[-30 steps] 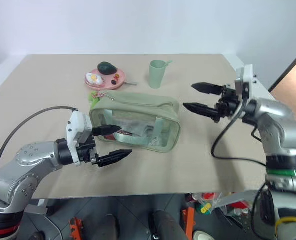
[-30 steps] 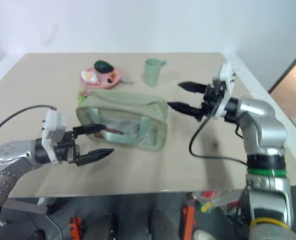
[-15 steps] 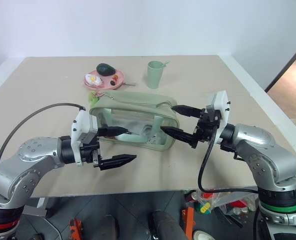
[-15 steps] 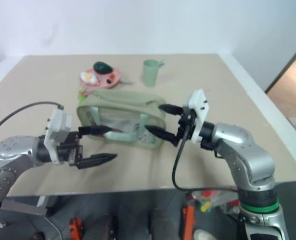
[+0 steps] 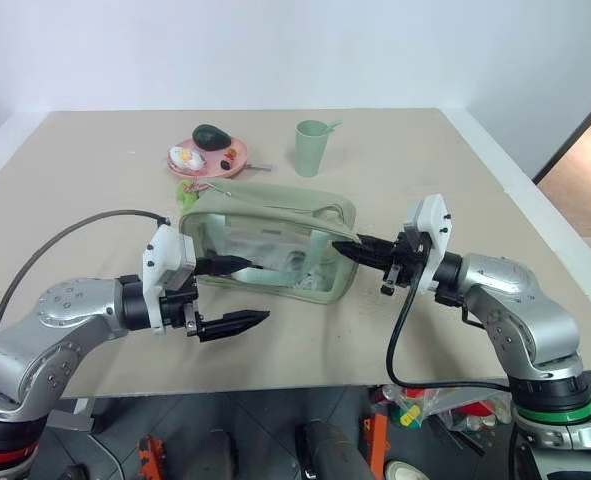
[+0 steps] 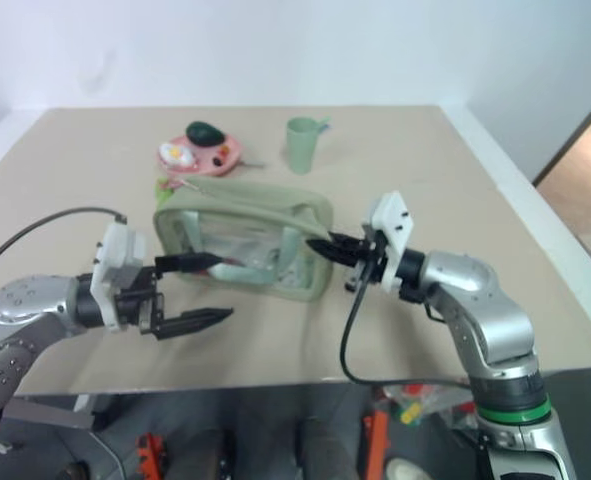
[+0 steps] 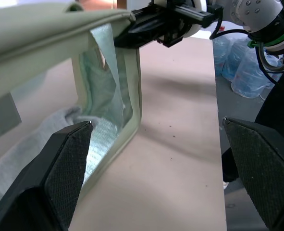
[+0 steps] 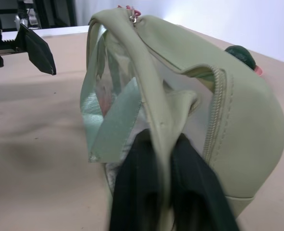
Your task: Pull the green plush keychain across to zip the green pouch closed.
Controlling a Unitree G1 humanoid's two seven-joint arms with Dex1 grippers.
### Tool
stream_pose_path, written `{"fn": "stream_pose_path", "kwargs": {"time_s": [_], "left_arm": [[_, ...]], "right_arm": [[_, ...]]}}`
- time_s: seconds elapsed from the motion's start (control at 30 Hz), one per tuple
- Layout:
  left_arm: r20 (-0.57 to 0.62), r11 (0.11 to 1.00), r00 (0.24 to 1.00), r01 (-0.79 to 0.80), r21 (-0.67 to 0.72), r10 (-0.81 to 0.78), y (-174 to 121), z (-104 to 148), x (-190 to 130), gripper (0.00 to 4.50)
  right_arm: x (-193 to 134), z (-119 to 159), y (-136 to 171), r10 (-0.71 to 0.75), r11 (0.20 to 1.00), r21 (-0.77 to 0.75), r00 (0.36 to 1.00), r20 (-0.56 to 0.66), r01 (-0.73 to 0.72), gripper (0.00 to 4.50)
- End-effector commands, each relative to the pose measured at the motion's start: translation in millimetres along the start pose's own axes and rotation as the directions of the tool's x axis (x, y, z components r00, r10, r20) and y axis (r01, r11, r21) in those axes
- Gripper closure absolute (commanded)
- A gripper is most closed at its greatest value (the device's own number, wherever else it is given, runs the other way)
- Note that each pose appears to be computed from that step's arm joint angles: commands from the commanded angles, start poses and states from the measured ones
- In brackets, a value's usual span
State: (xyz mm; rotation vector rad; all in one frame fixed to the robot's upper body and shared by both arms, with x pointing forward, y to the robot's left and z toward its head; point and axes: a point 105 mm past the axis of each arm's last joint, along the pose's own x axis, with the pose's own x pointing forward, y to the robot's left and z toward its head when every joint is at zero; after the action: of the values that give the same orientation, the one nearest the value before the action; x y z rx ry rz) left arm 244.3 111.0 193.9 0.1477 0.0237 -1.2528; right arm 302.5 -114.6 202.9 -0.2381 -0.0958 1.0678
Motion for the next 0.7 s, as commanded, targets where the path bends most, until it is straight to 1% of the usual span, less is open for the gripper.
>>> {"fn": "stream_pose_path", "kwargs": {"time_s": [0.03,0.2,0.3,0.37,0.47,0.53,0.6,0.63,0.7], "left_arm": [[0.02,0.999,1.0,-0.024,0.044,0.023,0,8,-3,0.0],[0.032,0.997,0.997,-0.07,0.035,0.068,7,8,-7,0.0],[0.032,0.996,0.996,-0.082,0.035,0.081,9,9,-11,0.0],[0.033,0.996,0.997,-0.077,0.034,0.076,6,10,-12,0.0],[0.078,0.996,0.993,-0.09,0.005,0.089,6,21,-15,0.0],[0.116,0.992,0.985,-0.122,-0.039,0.126,9,30,-20,0.0],[0.142,0.978,0.974,-0.159,-0.137,0.178,13,37,-35,0.0],[0.145,0.966,0.966,-0.186,-0.178,0.213,15,38,-44,0.0],[0.125,0.94,0.945,-0.275,-0.205,0.303,23,37,-61,0.0]], "right_arm": [[-4,20,-1,0.056,0.994,-0.1,0.998,0.043,-0.052,4.47],[-11,24,-18,0.124,0.975,-0.192,0.992,0.034,-0.116,4.47],[-12,18,-38,0.141,0.955,-0.262,0.99,-0.008,-0.138,4.47],[-12,12,-49,0.151,0.949,-0.275,0.988,-0.037,-0.155,4.47],[-8,13,-53,0.18,0.938,-0.294,0.983,-0.043,-0.185,4.47],[-6,13,-54,0.186,0.935,-0.301,0.982,-0.038,-0.188,4.47],[-5,11,-54,0.186,0.935,-0.301,0.982,-0.036,-0.189,4.47],[-5,9,-53,0.188,0.934,-0.301,0.982,-0.036,-0.19,4.47],[-6,8,-50,0.191,0.934,-0.302,0.981,-0.035,-0.193,4.47]]}}
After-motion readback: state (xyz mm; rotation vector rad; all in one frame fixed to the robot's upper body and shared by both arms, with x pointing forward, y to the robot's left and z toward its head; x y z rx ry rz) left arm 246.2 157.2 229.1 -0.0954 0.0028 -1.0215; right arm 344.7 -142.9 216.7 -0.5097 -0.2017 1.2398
